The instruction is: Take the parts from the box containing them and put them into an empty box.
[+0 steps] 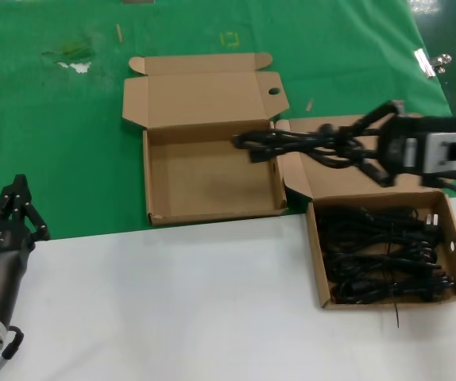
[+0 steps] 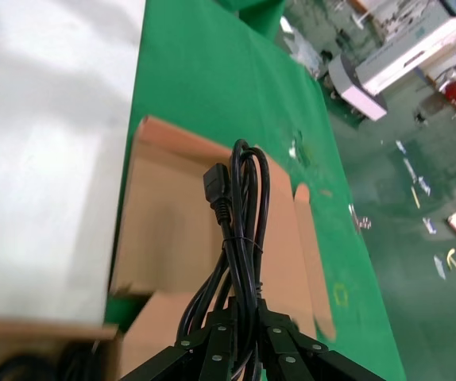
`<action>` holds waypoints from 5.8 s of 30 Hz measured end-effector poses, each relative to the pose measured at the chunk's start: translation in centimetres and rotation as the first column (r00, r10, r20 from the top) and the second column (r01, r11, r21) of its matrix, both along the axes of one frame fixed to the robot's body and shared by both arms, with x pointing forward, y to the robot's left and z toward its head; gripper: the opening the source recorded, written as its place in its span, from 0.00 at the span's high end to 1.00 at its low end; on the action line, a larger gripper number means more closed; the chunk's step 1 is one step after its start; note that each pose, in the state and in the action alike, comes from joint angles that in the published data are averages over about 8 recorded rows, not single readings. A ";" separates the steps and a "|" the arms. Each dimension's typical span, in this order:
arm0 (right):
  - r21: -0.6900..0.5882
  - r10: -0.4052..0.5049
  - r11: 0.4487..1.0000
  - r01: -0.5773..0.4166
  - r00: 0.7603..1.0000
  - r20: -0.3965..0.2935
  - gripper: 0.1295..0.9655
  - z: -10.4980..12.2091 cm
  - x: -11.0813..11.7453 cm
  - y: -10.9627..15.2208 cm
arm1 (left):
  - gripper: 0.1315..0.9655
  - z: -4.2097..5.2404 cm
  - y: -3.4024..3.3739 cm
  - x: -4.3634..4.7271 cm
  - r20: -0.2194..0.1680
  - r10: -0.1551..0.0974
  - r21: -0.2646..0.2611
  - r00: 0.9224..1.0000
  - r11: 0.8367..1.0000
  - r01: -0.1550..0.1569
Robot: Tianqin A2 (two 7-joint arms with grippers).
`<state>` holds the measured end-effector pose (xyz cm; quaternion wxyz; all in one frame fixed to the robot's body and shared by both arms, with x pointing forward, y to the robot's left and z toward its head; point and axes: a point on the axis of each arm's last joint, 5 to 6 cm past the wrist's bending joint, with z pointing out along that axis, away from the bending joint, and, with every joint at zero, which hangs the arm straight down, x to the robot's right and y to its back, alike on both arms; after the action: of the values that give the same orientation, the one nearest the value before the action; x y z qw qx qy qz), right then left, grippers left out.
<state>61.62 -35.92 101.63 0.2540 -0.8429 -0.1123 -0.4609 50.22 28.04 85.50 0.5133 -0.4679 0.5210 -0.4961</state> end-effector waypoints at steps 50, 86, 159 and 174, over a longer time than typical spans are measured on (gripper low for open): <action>-0.014 0.034 0.999 -0.035 0.999 -0.037 0.95 -10.3 7.4 9.8 | 0.99 0.00 0.00 0.00 0.000 0.000 0.000 1.000 1.000 0.000; 0.006 0.033 0.999 -0.033 0.999 -0.024 0.46 -10.1 6.5 9.2 | 0.99 0.00 0.00 0.00 0.000 0.000 0.000 1.000 1.000 0.000; 0.436 -0.238 0.880 0.186 0.969 0.067 0.00 -9.0 -7.1 4.1 | 0.72 0.00 0.00 0.00 0.000 0.000 0.000 1.000 1.000 0.000; 0.612 -0.349 0.739 0.283 0.937 -0.013 0.00 -10.8 -7.7 5.3 | 0.39 0.00 0.00 0.00 0.000 0.000 0.000 1.000 1.000 0.000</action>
<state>53.88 -30.65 90.86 0.4215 -0.6991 0.1726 -0.5512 50.22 28.04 85.50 0.5133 -0.4679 0.5210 -0.4961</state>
